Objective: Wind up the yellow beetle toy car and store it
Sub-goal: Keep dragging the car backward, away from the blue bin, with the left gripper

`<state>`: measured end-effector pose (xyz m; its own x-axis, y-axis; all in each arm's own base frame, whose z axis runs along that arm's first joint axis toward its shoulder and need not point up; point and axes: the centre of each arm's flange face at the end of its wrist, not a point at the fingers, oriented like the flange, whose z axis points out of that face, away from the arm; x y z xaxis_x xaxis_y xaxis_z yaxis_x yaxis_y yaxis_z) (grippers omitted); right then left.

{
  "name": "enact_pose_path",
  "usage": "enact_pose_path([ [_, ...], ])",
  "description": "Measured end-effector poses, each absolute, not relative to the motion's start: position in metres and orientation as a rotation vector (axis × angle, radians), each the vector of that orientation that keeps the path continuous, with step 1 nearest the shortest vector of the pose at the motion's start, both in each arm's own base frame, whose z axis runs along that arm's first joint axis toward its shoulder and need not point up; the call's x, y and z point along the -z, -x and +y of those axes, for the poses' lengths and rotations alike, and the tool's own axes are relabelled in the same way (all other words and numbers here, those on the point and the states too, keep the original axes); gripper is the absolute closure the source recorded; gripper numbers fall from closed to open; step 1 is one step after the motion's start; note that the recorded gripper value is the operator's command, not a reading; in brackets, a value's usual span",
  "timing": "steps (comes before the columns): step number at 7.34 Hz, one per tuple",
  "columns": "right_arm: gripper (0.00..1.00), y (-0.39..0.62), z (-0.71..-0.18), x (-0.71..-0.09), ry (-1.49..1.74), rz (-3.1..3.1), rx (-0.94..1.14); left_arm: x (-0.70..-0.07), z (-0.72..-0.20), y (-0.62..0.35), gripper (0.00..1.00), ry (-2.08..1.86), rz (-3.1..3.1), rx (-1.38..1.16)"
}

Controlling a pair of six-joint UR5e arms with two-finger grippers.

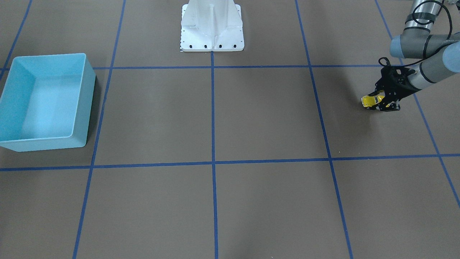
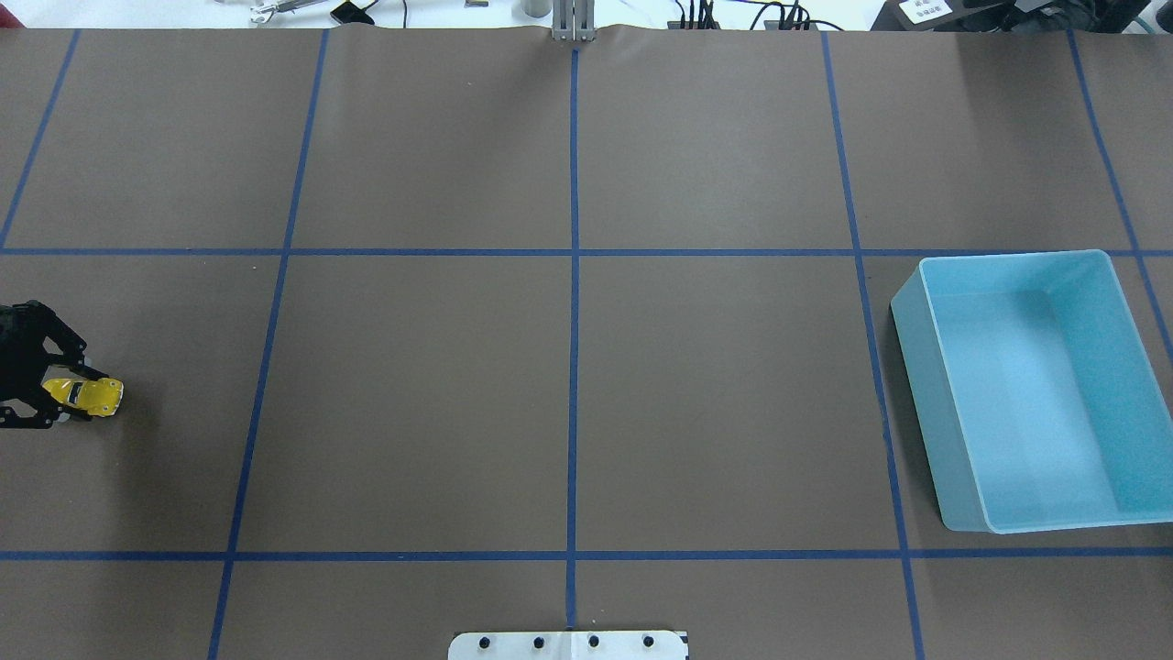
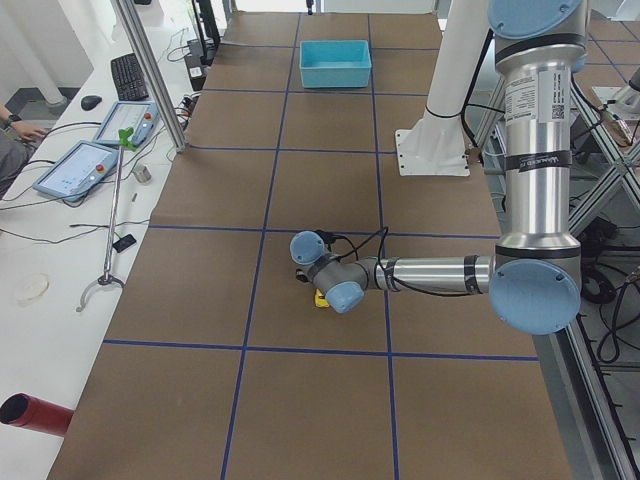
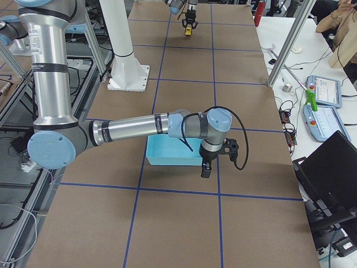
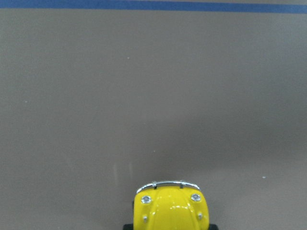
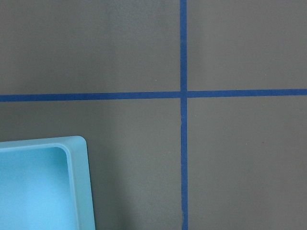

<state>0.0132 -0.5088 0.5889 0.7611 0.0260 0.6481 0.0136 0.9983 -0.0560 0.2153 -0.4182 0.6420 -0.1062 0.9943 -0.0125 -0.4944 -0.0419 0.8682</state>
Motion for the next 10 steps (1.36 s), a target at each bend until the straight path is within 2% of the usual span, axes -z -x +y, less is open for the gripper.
enact_pose_path([
  [10, 0.0, -0.013, -0.511, -0.586, 0.053, -0.707, -0.005, -0.681, -0.423, -0.178, 1.0, -0.816, 0.871, -1.546],
])
